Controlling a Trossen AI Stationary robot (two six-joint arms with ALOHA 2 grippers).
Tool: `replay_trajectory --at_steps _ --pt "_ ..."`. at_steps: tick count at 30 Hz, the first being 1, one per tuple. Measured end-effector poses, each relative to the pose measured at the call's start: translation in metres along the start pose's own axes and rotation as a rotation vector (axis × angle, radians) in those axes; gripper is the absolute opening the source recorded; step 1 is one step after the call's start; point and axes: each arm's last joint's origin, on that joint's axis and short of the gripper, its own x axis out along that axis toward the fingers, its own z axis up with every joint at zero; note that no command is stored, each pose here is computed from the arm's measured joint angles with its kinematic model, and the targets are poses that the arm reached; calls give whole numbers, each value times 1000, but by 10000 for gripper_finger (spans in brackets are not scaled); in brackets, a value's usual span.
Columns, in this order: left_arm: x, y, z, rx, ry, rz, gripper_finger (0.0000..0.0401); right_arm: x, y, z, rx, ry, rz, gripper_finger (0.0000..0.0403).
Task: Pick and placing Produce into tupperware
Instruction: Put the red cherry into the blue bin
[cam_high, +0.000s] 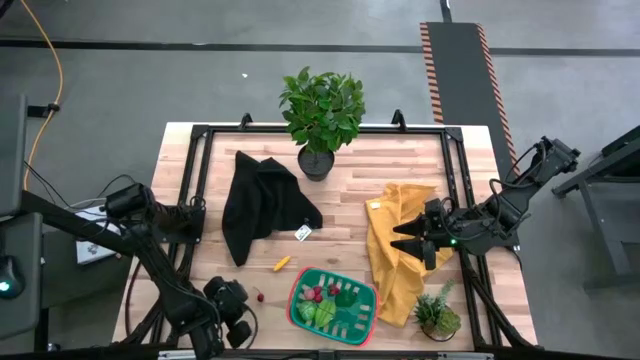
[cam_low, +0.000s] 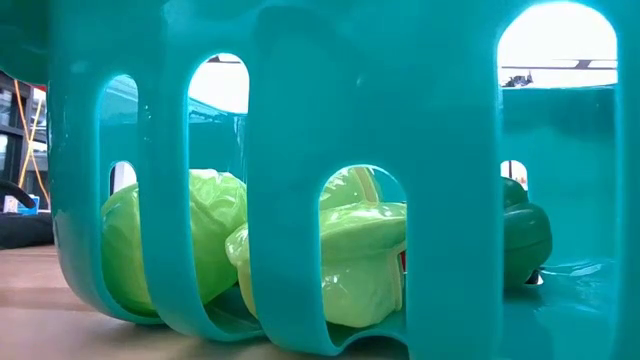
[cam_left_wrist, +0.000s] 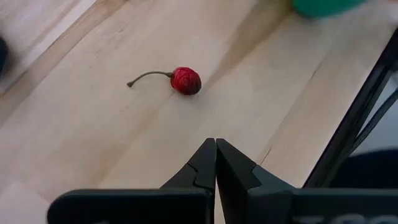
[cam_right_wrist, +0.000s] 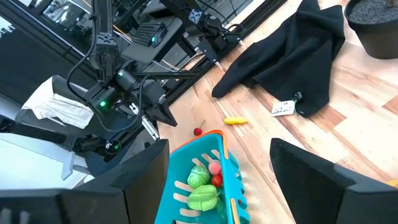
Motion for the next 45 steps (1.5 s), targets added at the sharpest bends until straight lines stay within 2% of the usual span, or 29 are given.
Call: replay_trajectory --at_steps 6,12,15,22,33,41,45 --pt "0 0 0 29 -45 -10 0 0 0 0 0 0 -1 270" --pt "-10 3 -11 -18 -217 -61 0 0 0 0 10 1 -1 270" --pt "-9 7 -18 -31 -262 -45 0 0 0 0 10 1 -1 270" --pt "8 8 -35 -26 -349 -42 0 0 -1 -1 48 5 -10 270" --pt "34 5 -49 -18 -383 -42 0 0 -3 -1 99 12 -26 270" --pt "35 6 -50 -12 -358 -27 1 1 -3 0 123 -2 -31 270" --pt "35 7 -50 39 -359 -10 17 2 -3 1 132 -13 -30 270"
